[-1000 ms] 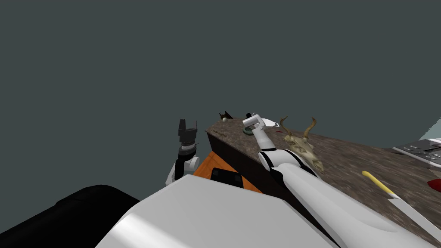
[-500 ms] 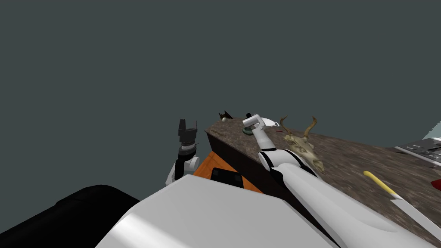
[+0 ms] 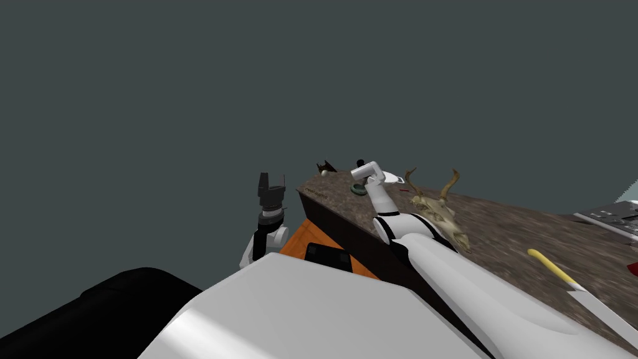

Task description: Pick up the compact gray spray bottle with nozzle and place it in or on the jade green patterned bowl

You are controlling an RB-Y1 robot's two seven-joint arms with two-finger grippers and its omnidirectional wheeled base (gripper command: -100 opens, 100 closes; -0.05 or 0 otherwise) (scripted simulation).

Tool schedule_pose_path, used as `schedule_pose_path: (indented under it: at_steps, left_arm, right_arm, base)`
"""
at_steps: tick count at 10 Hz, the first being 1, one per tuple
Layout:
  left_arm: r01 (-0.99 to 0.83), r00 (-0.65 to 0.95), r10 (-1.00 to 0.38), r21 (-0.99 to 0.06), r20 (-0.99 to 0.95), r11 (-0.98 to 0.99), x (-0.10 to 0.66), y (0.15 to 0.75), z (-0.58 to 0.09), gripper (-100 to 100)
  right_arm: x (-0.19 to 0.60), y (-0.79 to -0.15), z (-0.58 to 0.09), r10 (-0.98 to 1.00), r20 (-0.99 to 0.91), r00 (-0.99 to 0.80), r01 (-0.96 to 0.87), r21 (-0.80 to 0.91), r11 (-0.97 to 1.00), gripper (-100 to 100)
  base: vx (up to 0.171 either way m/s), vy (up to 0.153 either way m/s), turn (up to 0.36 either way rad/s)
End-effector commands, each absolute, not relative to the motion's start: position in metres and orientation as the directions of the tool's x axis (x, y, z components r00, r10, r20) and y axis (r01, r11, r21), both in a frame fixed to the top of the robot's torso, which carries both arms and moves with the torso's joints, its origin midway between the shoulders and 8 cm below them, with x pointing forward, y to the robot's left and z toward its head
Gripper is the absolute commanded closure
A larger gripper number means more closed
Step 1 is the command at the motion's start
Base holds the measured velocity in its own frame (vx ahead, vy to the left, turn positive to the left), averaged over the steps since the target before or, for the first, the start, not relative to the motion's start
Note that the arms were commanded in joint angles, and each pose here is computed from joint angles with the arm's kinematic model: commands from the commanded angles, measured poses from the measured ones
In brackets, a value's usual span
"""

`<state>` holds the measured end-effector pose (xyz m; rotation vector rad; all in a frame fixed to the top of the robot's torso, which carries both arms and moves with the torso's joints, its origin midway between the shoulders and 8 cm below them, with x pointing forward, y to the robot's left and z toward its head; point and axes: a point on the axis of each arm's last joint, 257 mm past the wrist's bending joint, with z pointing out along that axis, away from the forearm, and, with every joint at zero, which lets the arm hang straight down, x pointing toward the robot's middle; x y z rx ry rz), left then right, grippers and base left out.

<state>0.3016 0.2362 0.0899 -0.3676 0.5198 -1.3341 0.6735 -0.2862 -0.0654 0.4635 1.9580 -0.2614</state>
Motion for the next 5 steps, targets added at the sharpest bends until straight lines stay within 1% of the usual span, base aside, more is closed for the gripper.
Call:
schedule_pose_path:
  at_steps: [1,4,5]
  left_arm:
    - [0.819,0.149,-0.978,-0.536,-0.146,0.205,0.302,0.236,0.09,0]
    - [0.819,0.149,-0.978,-0.536,-0.146,0.205,0.302,0.236,0.09,0]
    - [0.819,0.149,-0.978,-0.536,-0.146,0.205,0.302,0.236,0.09,0]
  right_arm:
    - [0.672,-0.284,-0.055,0.201,-0.908,-0.368,0.434,0.023,0.901,-100]
    - [0.668,-0.278,-0.031,0.198,-0.909,-0.367,0.432,0.022,0.901,-100]
    - [0.667,-0.279,-0.038,0.2,-0.91,-0.364,0.432,0.025,0.902,-100]
  base:
    - [0.005,-0.009,0.005]
    - [0.006,-0.008,0.006]
    - [0.0,0.0,0.0]
